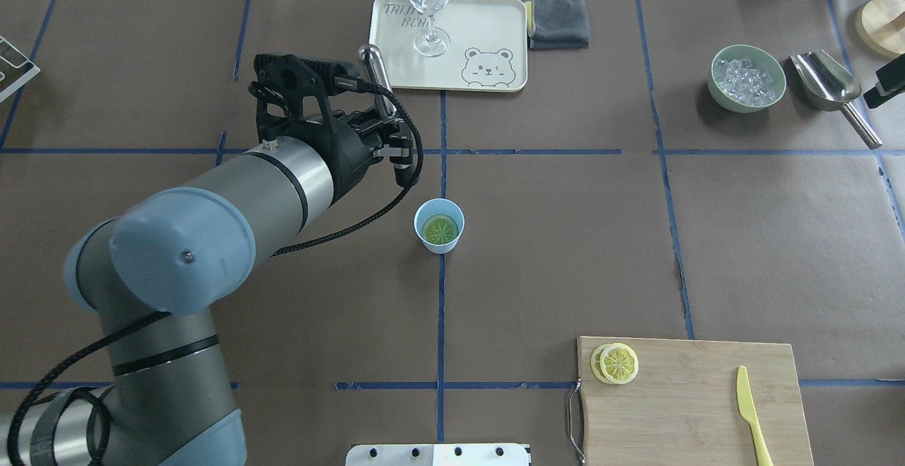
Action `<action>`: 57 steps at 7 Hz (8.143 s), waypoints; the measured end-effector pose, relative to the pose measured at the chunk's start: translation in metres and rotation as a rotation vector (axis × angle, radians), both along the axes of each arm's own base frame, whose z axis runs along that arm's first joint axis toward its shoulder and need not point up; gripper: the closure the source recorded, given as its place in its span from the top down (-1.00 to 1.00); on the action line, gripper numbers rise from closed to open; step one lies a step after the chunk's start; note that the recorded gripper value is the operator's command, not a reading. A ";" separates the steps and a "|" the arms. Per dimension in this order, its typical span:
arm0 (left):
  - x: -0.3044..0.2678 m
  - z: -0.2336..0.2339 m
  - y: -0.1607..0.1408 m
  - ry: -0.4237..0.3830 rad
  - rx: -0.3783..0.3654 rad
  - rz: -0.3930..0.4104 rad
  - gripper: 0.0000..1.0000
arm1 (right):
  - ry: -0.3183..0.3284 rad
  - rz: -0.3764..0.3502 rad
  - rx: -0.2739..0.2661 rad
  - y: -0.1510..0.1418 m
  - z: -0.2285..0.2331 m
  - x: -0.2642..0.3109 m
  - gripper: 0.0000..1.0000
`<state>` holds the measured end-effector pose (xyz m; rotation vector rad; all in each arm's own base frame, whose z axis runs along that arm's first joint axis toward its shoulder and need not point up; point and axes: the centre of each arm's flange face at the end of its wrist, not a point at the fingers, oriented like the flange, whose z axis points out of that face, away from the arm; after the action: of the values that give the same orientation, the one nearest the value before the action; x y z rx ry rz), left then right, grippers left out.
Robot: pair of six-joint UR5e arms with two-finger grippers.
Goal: Squeeze lemon into cup
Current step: 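Carry the upright muddler with the left gripper toward the blue cup, then lower the steel muddler into the blue cup and press the lemon slice, then lift the muddler out of the cup and carry it away with the left gripper, then lower the muddler onto the table and open the left gripper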
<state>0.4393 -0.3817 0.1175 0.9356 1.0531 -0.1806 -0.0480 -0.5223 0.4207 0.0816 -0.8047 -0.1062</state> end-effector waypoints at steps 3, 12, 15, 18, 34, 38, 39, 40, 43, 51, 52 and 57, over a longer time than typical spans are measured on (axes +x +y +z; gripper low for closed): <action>0.055 0.013 -0.007 -0.017 0.011 -0.019 -1.00 | 0.003 0.002 -0.010 -0.001 0.004 0.000 1.00; 0.089 0.025 0.028 -0.040 0.008 0.024 -1.00 | 0.005 0.011 -0.018 -0.003 0.008 0.004 1.00; 0.108 0.038 0.034 -0.061 -0.003 0.041 -1.00 | 0.005 0.014 -0.019 -0.003 0.009 0.006 1.00; 0.127 0.057 0.032 -0.056 -0.002 0.045 -1.00 | 0.005 0.015 -0.018 -0.003 0.009 0.007 1.00; -0.119 0.127 -0.054 -0.228 -0.102 0.252 -1.00 | 0.012 0.028 -0.041 -0.007 0.026 0.016 1.00; -0.187 0.209 -0.076 -0.332 -0.540 0.387 -1.00 | -0.010 0.024 -0.045 -0.005 0.025 0.015 1.00; -0.190 0.224 -0.076 -0.374 -0.654 0.399 -1.00 | -0.011 0.023 -0.044 -0.005 0.025 0.015 1.00; -0.188 0.242 -0.077 -0.409 -0.748 0.415 -1.00 | -0.011 0.023 -0.042 -0.004 0.024 0.015 1.00; -0.172 0.306 -0.087 -0.502 -0.881 0.512 -1.00 | -0.009 0.023 -0.034 -0.005 0.021 0.015 1.00; -0.136 0.385 -0.118 -0.465 -0.999 0.719 0.98 | -0.016 0.025 -0.003 -0.007 0.020 0.015 1.00; -0.134 0.387 -0.121 -0.466 -0.995 0.719 1.00 | -0.016 0.025 -0.003 -0.007 0.020 0.015 1.00; -0.171 0.353 -0.144 -0.417 -0.926 0.652 1.00 | -0.012 0.026 0.007 -0.008 0.017 0.015 1.00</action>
<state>0.2681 -0.5253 0.4702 -0.2216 0.7060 0.0775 -0.0328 -0.5302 0.4372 0.0993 -0.8153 -0.0837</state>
